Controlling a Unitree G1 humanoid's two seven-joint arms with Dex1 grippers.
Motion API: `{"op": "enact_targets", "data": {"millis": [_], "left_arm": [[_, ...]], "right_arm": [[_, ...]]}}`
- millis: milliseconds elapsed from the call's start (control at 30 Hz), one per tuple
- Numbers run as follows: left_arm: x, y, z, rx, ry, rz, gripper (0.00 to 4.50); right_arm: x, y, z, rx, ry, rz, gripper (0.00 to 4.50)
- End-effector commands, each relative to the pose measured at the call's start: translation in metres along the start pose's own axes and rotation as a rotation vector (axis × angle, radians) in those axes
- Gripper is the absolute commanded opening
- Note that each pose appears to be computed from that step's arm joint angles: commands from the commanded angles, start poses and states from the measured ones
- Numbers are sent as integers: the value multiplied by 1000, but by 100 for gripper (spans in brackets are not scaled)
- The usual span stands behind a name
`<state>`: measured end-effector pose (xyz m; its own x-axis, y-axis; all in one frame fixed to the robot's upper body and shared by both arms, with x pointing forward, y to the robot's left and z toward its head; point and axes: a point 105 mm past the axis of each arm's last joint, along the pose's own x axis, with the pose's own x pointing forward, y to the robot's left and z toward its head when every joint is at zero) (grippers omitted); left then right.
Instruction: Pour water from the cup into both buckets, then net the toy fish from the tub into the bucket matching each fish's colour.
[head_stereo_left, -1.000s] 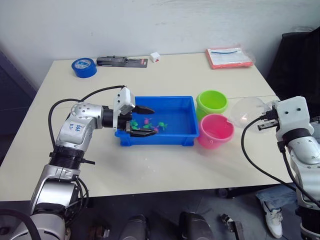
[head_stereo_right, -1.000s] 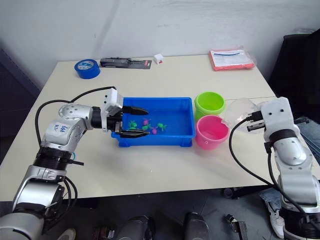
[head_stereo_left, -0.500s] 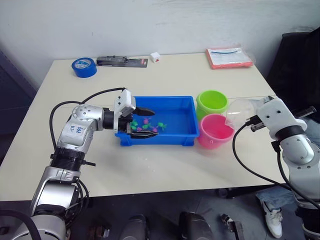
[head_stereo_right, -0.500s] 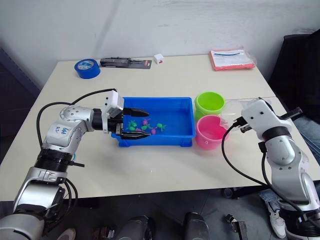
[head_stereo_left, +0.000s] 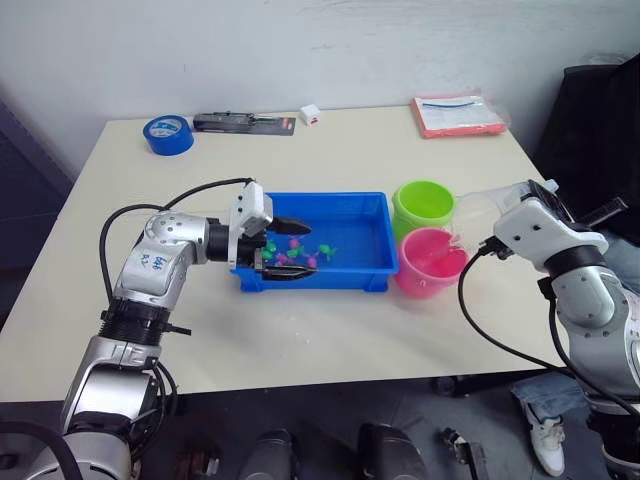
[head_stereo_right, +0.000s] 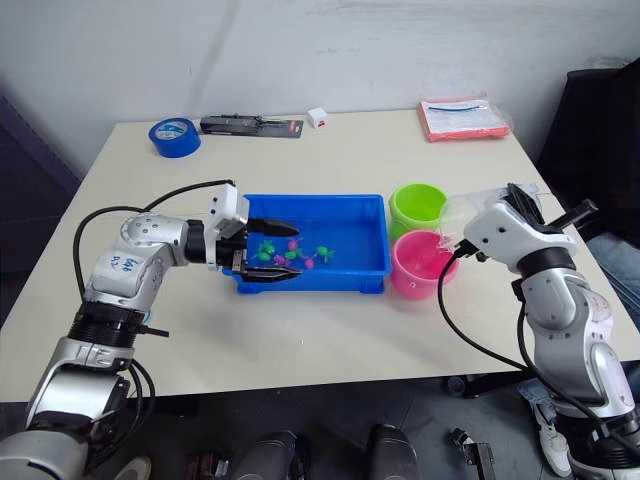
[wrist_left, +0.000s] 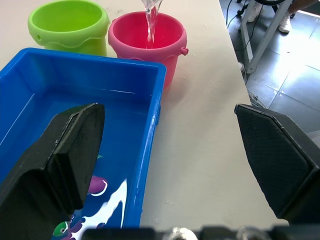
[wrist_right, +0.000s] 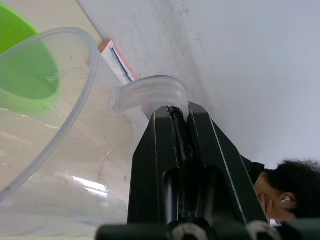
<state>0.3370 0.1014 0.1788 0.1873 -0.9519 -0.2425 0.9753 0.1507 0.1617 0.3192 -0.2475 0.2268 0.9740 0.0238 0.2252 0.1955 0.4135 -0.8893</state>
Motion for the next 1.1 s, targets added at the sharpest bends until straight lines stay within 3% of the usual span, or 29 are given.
{"op": "enact_targets", "data": {"millis": [33, 467, 967, 1100], "left_arm": [[-4, -1, 9, 35, -15, 8, 450], [-4, -2, 7, 33, -10, 6, 450], [-7, -1, 5, 27, -4, 18, 450], [-13, 7, 7, -10, -30, 64, 450]], "right_arm": [[1, -11, 7, -48, -34, -42, 61], [2, -10, 6, -8, -22, -44, 61], [5, -8, -33, 551, 198, -121, 61], [21, -11, -35, 648, 225, -153, 61]]}}
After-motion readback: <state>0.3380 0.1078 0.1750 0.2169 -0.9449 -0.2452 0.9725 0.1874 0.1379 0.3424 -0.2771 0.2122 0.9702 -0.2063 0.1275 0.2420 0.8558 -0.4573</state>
